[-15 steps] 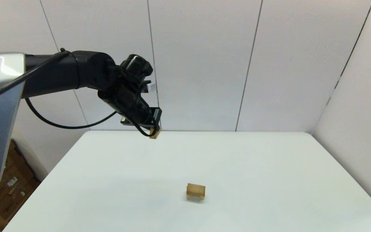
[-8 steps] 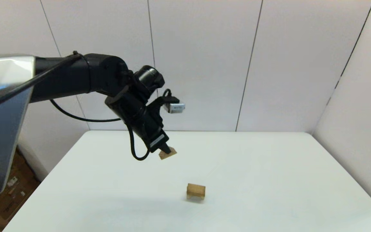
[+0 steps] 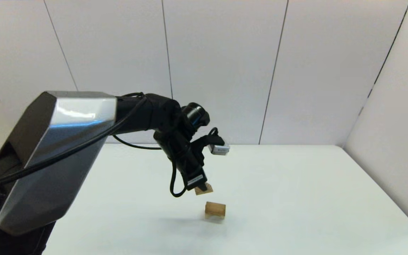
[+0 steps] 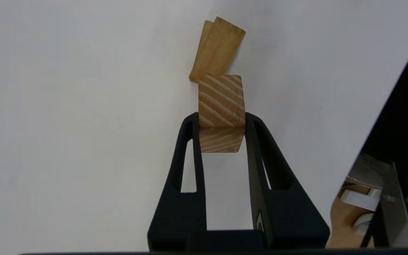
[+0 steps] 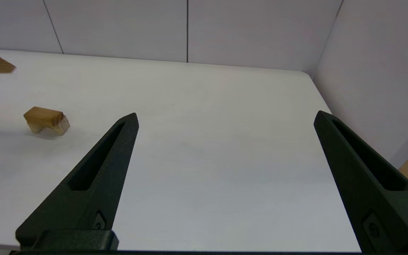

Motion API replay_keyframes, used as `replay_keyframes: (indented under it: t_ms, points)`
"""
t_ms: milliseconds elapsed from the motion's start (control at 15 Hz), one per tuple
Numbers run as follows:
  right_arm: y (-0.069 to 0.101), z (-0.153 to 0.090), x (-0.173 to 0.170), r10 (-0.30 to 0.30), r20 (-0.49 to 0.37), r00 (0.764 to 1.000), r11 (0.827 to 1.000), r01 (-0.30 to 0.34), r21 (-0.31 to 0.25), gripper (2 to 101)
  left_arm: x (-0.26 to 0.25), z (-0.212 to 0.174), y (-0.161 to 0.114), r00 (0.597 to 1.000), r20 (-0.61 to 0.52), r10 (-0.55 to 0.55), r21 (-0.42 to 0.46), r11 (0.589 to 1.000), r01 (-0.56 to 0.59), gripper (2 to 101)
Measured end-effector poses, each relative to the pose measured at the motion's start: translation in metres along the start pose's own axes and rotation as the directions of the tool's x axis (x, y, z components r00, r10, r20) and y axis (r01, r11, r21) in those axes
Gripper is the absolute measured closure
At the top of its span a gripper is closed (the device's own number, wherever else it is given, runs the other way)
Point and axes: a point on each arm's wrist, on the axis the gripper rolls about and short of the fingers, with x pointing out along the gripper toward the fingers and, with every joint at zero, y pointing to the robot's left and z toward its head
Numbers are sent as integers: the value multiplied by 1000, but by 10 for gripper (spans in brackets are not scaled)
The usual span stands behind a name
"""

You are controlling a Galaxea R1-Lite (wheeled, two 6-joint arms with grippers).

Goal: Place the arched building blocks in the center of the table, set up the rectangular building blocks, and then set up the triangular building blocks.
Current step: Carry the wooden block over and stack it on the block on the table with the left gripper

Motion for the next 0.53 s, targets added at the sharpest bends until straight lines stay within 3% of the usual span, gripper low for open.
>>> replay_keyframes:
  t_ms: [533]
  points:
    - [0, 0, 0, 0, 0, 1000, 1000, 0, 0, 43, 57, 1, 10, 1000, -2, -12, 18, 1000, 12, 823]
